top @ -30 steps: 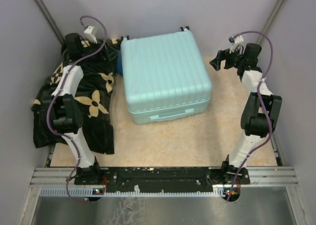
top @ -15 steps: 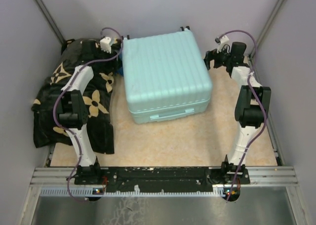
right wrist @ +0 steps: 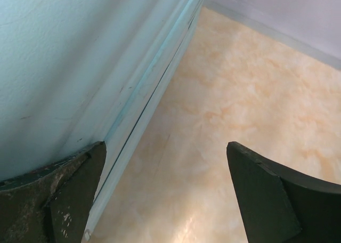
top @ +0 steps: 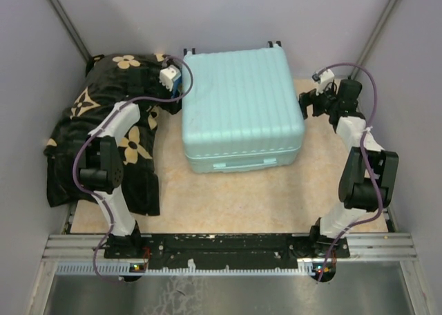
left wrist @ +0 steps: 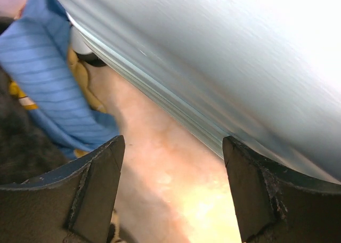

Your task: Pack the luggage

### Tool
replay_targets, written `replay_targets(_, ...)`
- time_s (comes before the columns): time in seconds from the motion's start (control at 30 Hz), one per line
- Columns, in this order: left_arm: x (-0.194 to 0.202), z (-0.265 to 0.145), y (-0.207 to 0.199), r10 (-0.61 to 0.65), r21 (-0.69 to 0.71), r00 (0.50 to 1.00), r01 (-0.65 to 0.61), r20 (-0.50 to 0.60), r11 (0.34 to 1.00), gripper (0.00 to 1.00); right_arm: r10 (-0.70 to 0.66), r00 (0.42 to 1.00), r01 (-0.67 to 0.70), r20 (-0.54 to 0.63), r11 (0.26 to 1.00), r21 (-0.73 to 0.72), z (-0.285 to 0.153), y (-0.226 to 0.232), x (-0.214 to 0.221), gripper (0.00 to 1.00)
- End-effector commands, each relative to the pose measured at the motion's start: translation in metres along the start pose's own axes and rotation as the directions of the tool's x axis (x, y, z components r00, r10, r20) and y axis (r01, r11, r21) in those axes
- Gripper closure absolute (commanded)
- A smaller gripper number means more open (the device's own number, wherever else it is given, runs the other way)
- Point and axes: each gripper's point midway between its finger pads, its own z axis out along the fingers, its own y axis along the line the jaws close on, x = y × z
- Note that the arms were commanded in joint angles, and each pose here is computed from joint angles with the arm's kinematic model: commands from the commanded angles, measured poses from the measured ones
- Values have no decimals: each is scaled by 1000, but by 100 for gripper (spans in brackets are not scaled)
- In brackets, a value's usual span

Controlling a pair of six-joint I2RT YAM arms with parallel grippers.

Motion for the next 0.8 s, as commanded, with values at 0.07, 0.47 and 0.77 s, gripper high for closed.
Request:
replay_targets(0.07, -14, -2, -188, 14, 507, 999, -31, 38, 861, 18, -10, 1000, 7, -7, 952, -305, -38, 113, 7, 1)
replay_targets(0.47, 8, -68, -304, 115, 646, 991, -133, 70, 751, 17, -25, 1000, 22, -3, 937, -350, -84, 157, 34, 1)
replay_targets(0.77, 10, -77, -318, 136, 652, 989, -138, 53, 746, 18, 21, 1000, -23, -14, 973, -231, -104, 112, 38, 1)
